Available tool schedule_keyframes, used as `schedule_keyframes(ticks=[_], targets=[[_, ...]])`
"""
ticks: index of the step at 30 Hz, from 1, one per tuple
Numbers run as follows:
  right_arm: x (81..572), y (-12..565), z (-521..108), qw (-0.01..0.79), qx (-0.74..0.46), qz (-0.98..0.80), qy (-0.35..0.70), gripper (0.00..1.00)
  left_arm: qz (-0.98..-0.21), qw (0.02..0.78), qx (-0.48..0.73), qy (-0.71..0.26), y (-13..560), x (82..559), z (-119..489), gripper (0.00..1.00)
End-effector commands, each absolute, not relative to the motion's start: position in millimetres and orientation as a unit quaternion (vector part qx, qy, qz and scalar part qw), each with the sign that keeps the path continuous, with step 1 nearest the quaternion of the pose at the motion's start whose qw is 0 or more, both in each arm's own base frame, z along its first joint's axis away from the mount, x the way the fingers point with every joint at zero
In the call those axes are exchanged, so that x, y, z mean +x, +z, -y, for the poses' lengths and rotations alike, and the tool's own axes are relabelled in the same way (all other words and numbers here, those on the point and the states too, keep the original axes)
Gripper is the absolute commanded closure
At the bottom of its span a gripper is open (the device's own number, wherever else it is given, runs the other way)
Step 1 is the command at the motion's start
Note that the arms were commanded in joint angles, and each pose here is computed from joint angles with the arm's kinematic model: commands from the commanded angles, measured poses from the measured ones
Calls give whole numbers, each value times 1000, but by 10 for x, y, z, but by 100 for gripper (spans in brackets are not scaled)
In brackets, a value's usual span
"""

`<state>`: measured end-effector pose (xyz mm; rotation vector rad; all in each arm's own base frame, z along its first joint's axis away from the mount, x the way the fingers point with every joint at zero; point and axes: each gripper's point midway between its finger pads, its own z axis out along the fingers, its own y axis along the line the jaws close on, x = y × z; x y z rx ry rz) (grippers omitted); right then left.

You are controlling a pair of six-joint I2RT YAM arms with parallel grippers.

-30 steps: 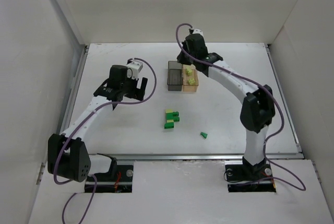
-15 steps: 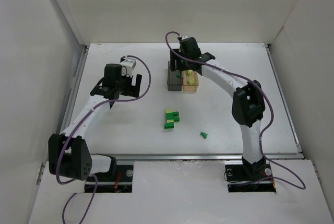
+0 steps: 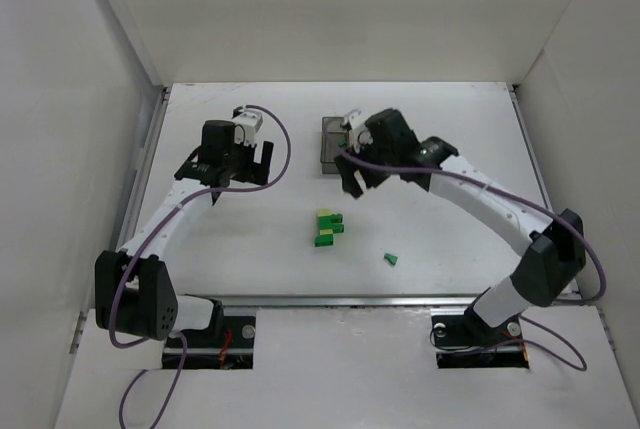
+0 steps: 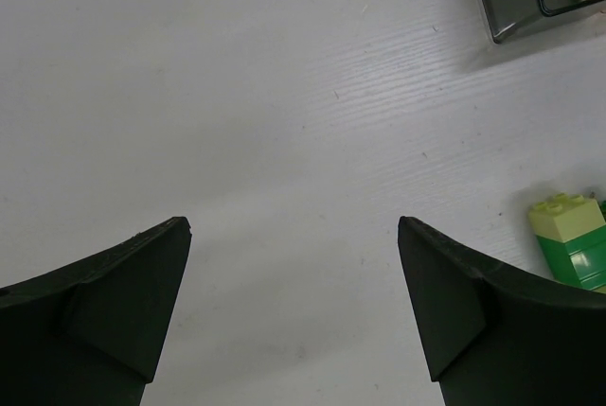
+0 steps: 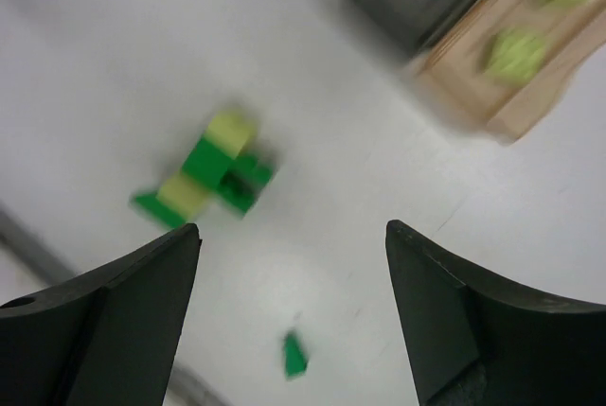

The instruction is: Sort the legos into containers by color

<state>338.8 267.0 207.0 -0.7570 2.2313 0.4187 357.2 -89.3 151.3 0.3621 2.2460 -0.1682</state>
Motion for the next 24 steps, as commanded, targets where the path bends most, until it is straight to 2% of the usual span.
schedule_keyframes(ticks=[1,3,7,11,14,18,24], targets=[[2478,1421,-2440,224,-359,-897,130,15,-879,446,150,-77,1730,3622,947,11],[2252,1207,-2244,186,-333,-917,117,15,-879,445,148,-83,1708,3615,966,11],[2255,1342,-2291,197,-291,-928,122,15,-877,448,148,-93,1726,3621,1004,11],[2069,911,-2217,88,-235,-964,84,15,-870,456,158,-98,1797,3586,1079,11],[1859,659,-2062,38,-192,-980,48,15,-868,461,158,-99,1827,3556,1072,11],[1815,570,-2067,58,-138,-987,53,15,-864,469,157,-99,1859,3517,1062,11],[1954,507,-2062,83,-150,-984,39,15,-862,470,164,-101,1853,3467,1062,11]])
